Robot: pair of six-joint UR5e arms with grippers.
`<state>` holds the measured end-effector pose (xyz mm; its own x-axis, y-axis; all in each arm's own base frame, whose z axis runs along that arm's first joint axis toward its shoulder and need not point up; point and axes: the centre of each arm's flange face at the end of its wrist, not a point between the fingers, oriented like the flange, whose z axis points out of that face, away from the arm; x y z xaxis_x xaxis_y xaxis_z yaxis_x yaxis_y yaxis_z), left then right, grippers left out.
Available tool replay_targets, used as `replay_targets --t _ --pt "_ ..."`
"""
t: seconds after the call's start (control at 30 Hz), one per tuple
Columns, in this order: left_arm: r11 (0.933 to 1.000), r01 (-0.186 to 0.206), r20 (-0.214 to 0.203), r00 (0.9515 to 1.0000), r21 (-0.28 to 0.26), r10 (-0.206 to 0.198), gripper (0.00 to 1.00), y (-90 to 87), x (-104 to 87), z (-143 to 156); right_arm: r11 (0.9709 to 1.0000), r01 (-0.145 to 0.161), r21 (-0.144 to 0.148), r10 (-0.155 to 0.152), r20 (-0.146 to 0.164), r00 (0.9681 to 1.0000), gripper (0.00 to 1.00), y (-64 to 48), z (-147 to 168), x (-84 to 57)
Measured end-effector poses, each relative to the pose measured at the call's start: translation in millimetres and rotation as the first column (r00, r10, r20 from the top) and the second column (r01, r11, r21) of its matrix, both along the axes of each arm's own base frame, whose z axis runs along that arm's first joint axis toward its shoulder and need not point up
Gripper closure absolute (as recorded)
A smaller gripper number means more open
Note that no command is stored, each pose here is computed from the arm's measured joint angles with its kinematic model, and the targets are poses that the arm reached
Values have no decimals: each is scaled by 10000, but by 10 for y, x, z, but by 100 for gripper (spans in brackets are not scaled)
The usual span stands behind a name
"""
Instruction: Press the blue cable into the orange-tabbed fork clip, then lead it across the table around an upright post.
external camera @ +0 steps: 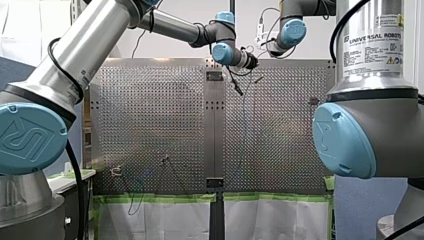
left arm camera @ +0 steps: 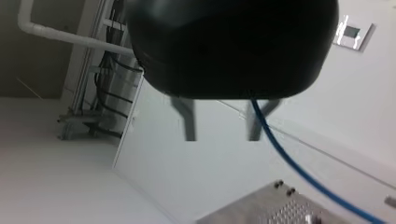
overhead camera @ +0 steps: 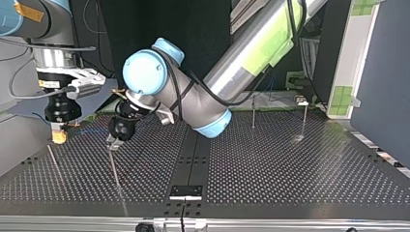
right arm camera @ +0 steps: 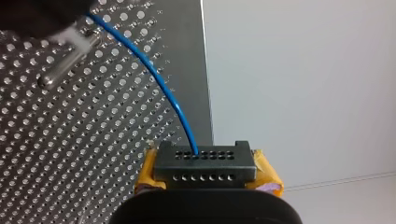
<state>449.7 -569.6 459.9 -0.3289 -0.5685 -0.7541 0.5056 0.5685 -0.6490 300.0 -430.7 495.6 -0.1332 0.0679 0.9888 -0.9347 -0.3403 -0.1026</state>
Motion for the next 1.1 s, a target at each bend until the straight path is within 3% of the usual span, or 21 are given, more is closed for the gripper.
replay_targets --t 0.37,0.57,0.77,0.93,1.1 --pt "9944 -698 245 9974 798 680 100 68 19 -144 10000 88 1 -88 0 10000 100 -25 -1 -37" --pt "9860 -1267 685 9904 1081 1198 100 92 46 -126 9999 130 62 -130 -18 9999 100 -60 -42 -44" --pt "9704 -1958 1105 9772 1411 1811 100 130 78 -112 9992 169 361 -164 -135 9998 100 -183 -226 -19" --pt "9525 -2557 1484 9613 1654 2323 100 172 118 -91 9990 211 382 -207 -96 9997 100 -250 -251 -42" --pt "9440 -2848 2020 9469 1666 2500 100 169 167 -44 9990 212 384 -210 -57 9998 100 -369 -256 -66"
